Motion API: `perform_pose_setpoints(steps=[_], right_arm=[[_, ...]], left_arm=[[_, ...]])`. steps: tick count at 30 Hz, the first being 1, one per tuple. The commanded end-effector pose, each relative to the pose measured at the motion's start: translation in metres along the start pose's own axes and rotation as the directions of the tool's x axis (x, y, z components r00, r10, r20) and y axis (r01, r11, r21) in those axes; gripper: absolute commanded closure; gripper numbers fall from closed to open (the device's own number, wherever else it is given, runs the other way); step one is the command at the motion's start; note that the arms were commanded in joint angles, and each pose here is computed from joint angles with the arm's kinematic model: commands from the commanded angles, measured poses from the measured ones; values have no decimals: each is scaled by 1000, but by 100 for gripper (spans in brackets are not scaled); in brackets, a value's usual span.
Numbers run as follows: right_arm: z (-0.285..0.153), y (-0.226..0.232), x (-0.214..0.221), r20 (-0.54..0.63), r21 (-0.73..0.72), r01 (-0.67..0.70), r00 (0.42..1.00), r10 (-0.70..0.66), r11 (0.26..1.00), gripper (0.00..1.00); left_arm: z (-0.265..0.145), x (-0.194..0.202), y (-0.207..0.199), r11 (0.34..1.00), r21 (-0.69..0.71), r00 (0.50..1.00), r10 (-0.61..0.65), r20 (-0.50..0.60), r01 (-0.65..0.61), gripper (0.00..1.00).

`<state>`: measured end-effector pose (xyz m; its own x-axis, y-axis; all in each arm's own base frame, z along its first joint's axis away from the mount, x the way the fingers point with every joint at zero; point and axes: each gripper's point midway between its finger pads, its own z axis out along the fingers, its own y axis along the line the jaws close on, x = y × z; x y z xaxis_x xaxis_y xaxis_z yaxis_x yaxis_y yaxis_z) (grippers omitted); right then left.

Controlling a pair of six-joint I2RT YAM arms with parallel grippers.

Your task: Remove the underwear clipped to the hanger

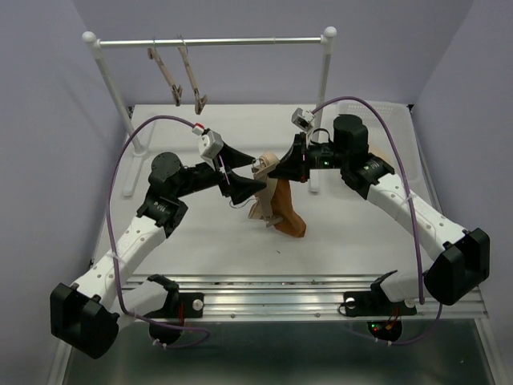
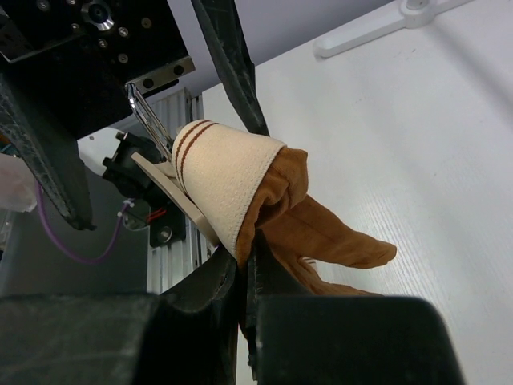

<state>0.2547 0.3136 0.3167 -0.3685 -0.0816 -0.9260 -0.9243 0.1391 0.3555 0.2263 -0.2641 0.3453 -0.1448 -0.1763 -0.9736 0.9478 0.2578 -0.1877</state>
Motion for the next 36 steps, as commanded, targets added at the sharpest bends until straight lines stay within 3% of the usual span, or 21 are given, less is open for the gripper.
perform_pose_setpoints(steps=[1, 7, 10, 19, 32, 36], right_arm=[[-2, 9, -29, 53, -12, 58, 997, -57, 998, 99], [0, 6, -27, 50, -12, 48, 998, -48, 999, 99], [0, 5, -28, 50, -9, 47, 998, -46, 999, 99], [0, 2, -30, 59, 14, 40, 997, -40, 999, 99], [-2, 0, -33, 71, 44, 47, 996, -50, 998, 99], [-2, 0, -33, 70, 43, 45, 996, -48, 998, 99]], left_arm=[[4, -29, -10, 997, 34, 996, 62, 58, -64, 1], [6, -30, -8, 999, 32, 997, 38, 70, -41, 2], [10, -25, -6, 999, 44, 998, 15, 54, -18, 7], [12, -21, -8, 998, 64, 999, 8, 40, -11, 41], [8, -13, 1, 1000, 5, 999, -6, 36, 6, 39], [7, -9, 4, 1000, -13, 999, -15, 31, 16, 43]])
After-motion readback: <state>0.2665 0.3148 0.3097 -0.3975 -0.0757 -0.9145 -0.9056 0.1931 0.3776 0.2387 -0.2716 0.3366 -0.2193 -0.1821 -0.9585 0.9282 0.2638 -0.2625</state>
